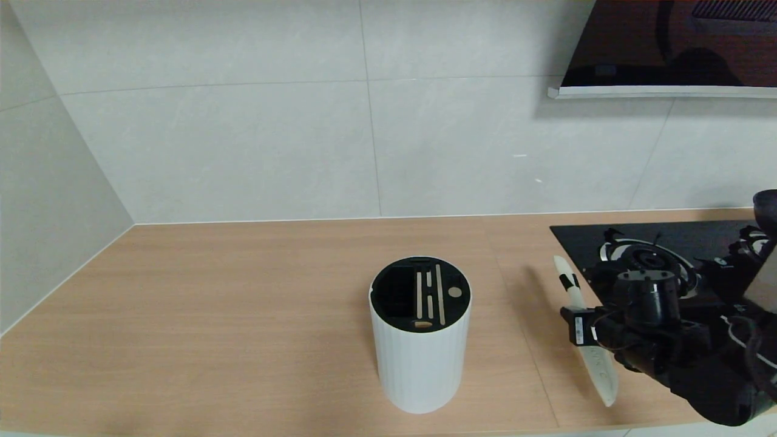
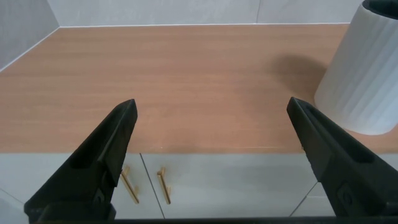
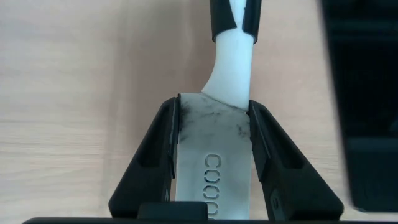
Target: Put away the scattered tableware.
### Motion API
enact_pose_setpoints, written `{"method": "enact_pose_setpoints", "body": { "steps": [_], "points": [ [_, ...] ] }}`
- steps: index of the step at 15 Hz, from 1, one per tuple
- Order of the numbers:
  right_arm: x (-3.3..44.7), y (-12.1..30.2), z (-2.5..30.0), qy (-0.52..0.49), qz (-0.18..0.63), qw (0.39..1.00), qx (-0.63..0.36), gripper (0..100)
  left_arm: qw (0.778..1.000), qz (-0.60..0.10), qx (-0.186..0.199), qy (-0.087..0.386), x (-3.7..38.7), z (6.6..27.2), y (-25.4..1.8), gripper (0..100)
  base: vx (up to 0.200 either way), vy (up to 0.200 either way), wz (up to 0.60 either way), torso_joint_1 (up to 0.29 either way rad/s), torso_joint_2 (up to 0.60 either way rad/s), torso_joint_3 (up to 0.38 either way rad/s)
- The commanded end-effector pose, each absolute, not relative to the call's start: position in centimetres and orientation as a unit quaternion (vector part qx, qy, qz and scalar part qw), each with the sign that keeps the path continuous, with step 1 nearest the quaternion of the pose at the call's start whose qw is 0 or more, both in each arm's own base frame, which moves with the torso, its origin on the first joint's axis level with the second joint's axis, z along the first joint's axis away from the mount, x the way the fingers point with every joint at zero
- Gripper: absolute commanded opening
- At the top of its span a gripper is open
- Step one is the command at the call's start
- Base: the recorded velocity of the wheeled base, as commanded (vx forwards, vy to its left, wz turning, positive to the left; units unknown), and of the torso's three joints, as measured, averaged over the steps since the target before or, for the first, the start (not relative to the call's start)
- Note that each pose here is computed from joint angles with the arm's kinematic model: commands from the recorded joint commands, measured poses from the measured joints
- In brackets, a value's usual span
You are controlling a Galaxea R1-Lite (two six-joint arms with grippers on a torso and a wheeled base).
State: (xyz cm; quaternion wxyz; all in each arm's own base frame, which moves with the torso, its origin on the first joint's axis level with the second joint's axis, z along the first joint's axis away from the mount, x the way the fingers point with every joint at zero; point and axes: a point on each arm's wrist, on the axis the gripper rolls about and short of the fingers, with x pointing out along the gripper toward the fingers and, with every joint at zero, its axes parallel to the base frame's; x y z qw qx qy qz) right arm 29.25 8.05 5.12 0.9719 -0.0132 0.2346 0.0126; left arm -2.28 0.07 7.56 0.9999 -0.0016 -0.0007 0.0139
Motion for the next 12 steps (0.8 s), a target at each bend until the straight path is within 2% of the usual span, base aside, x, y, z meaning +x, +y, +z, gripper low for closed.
{"method": "enact_pose_setpoints", "body": {
  "steps": [1,4,6,8,10,12],
  "points": [
    [27.9,8.2,8.8,0.19,0.025,0.982,-0.003,0,1.0,0.014,-0.002,-0.001,-2.3,7.6,0.1,100,0.0,0.0,0.0,0.0,0.0,0.0],
    [27.0,7.9,9.1,0.188,0.029,0.982,-0.01,0,1.0,0.015,-0.001,-0.006,-2.3,7.7,0.1,100,0.0,0.0,0.0,0.0,0.0,0.0],
    [26.6,7.8,8.9,0.194,0.035,0.98,-0.038,0,0.999,0.013,-0.008,-0.043,-2.3,8.5,0.1,100,0.0,0.0,0.0,0.0,0.0,0.0],
    [26.6,7.8,9.1,0.189,0.034,0.981,-0.039,0,1.0,0.004,0.0,-0.031,-2.3,8.2,0.0,100,0.0,0.0,0.0,0.0,0.0,0.0],
    [26.5,7.8,9.9,0.174,0.036,0.983,-0.035,0,1.0,-0.007,0.007,-0.028,-2.5,9.0,0.0,100,0.0,0.0,0.0,0.0,0.0,0.0],
    [27.7,8.2,12.0,0.132,0.037,0.99,-0.024,0,0.998,-0.054,0.007,0.001,-2.7,11.9,-0.2,100,0.0,0.0,0.0,0.0,0.0,0.0]
  ]
}}
